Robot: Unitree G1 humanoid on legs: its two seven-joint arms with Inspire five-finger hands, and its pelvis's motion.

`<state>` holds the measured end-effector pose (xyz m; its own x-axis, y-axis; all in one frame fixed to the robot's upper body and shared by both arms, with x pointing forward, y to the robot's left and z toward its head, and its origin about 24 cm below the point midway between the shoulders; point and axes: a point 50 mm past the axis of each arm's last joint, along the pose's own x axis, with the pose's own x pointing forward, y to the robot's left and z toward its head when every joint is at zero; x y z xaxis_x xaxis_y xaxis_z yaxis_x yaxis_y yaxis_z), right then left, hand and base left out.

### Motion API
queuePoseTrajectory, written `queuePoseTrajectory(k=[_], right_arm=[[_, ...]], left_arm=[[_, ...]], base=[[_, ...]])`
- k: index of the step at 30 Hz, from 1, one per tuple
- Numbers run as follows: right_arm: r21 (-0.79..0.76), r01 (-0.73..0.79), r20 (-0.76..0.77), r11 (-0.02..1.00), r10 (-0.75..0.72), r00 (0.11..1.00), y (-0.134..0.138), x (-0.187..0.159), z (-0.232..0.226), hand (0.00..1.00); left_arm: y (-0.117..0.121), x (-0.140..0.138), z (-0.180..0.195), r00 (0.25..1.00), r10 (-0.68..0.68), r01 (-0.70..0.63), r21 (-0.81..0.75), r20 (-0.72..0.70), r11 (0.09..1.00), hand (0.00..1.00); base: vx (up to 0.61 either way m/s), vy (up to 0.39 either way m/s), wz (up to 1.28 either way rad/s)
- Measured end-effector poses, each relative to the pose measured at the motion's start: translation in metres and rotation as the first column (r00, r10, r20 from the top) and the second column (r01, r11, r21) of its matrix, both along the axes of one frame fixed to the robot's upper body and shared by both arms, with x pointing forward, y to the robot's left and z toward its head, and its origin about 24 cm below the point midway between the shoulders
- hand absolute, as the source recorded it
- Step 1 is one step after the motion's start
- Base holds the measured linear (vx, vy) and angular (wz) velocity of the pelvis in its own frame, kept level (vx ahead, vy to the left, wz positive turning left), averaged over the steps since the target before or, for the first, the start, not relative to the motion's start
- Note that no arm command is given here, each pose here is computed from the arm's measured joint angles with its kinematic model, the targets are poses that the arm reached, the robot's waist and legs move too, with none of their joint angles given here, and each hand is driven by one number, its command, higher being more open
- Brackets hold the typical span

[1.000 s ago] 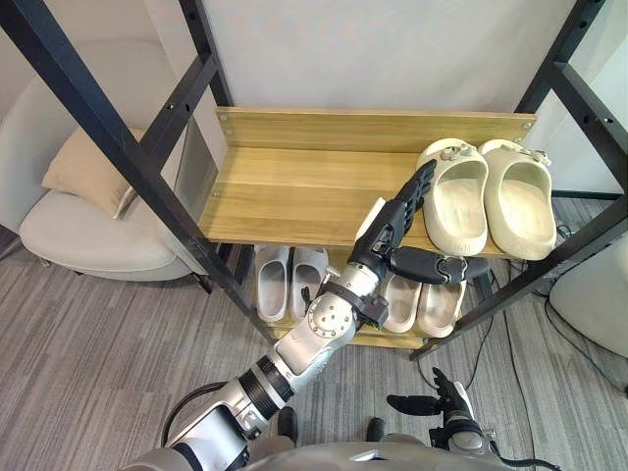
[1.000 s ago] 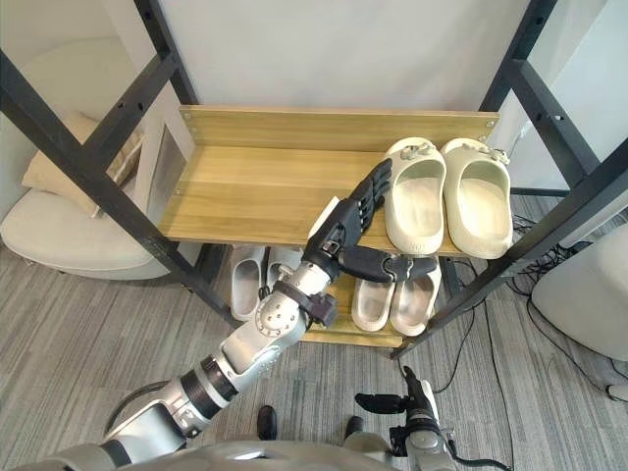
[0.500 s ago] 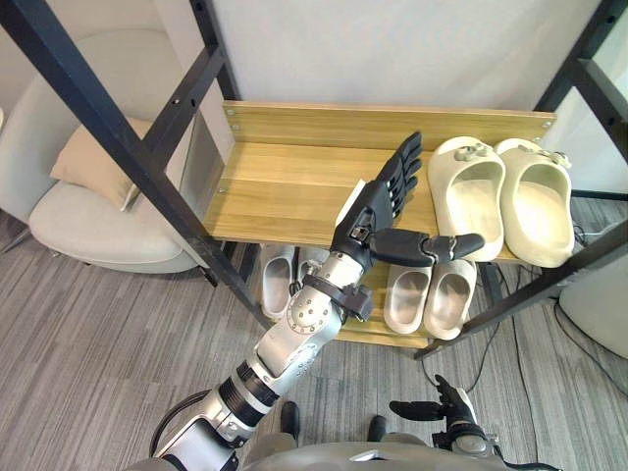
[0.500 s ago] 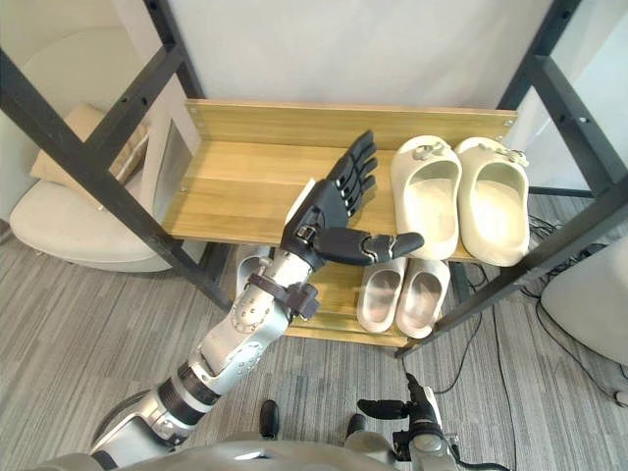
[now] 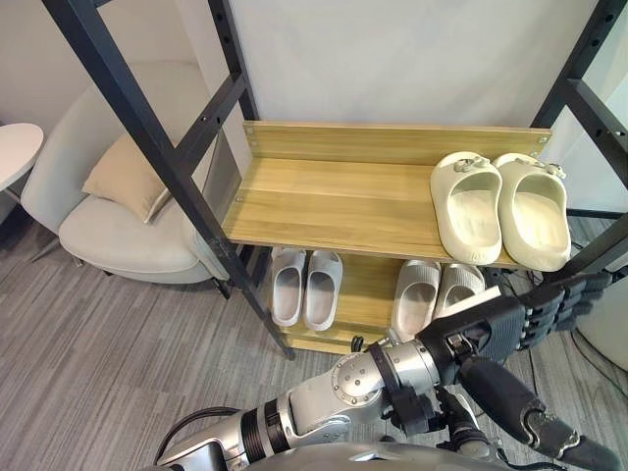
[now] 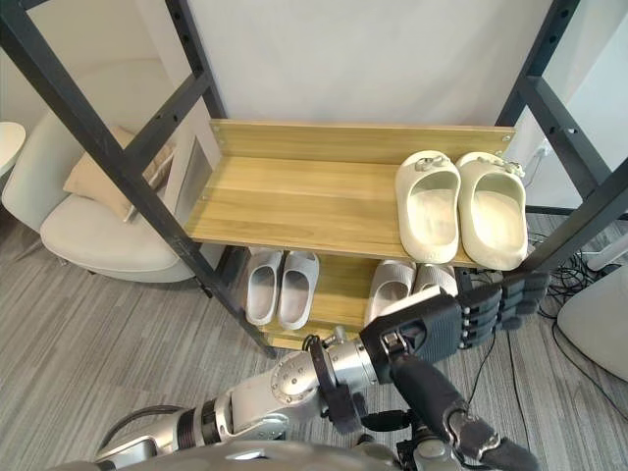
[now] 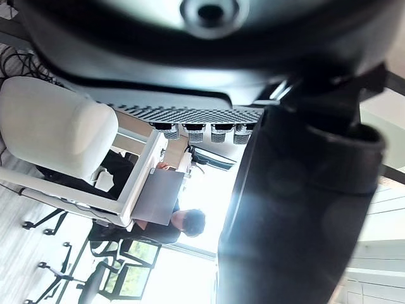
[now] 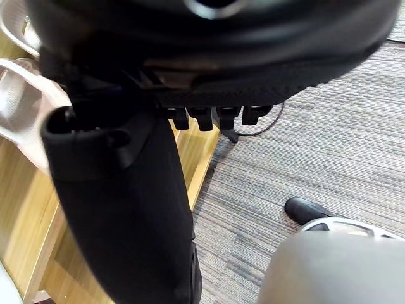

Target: Organize the slippers on the shoe rack

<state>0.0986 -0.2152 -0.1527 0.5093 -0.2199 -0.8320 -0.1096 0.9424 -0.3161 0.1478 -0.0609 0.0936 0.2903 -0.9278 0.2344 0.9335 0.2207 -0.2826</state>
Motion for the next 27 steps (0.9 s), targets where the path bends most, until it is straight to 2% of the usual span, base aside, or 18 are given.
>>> queuePoseTrajectory(k=[3,6,10,14,15,17,21,23,25,26,27], right_arm=[[0.002,-0.006,-0.001,1.0,0.006,1.0,0.001,0.0,0.0,1.0],[0.009,-0.008,-0.004,1.0,0.008,1.0,0.004,-0.001,-0.001,1.0],[0.009,-0.01,-0.003,1.0,0.01,1.0,0.004,-0.001,-0.001,1.0],[0.013,-0.012,-0.005,1.0,0.012,1.0,0.006,-0.001,-0.001,1.0],[0.017,-0.01,-0.004,1.0,0.01,1.0,0.008,-0.001,-0.002,1.0],[0.022,-0.008,-0.004,1.0,0.008,1.0,0.01,-0.001,-0.002,1.0],[0.04,0.018,-0.001,0.999,-0.018,1.0,0.014,-0.001,-0.003,1.0],[0.041,0.024,-0.001,0.999,-0.024,1.0,0.014,-0.002,-0.003,1.0],[0.043,0.033,0.002,0.999,-0.033,0.999,0.014,-0.001,-0.003,1.0],[0.043,0.033,0.002,0.999,-0.033,0.999,0.014,-0.001,-0.003,1.0],[0.043,0.034,0.005,0.998,-0.035,0.999,0.014,0.0,-0.002,1.0]], left_arm=[[0.001,0.0,-0.007,1.0,0.002,-0.002,0.011,-0.014,1.0,1.0],[0.009,0.004,-0.051,0.998,0.049,-0.041,0.176,-0.038,0.983,1.0],[0.044,-0.002,-0.12,0.987,0.141,-0.086,0.474,-0.083,0.876,1.0],[0.084,-0.003,-0.158,0.941,0.319,-0.185,0.62,-0.11,0.762,1.0],[0.099,0.001,-0.166,0.914,0.393,-0.233,0.659,-0.103,0.715,1.0],[0.114,0.004,-0.173,0.884,0.458,-0.273,0.69,-0.094,0.67,1.0],[0.173,0.006,-0.198,0.736,0.676,-0.375,0.81,-0.037,0.452,1.0],[0.185,0.004,-0.203,0.7,0.714,-0.382,0.833,-0.021,0.4,1.0],[0.206,-0.001,-0.211,0.625,0.781,-0.392,0.868,0.008,0.305,1.0],[0.209,-0.002,-0.212,0.612,0.79,-0.393,0.872,0.011,0.292,1.0],[0.223,-0.005,-0.216,0.562,0.827,-0.394,0.89,0.033,0.232,1.0]], base=[[0.0,0.0,0.0],[-0.01,0.002,-0.02],[0.0,0.0,0.0],[0.0,0.0,0.0],[0.0,0.0,0.0],[0.0,0.0,0.0],[0.04,0.003,-0.01],[0.07,0.012,0.0],[0.06,0.013,0.01],[0.04,0.012,0.01],[0.0,0.0,0.0]])
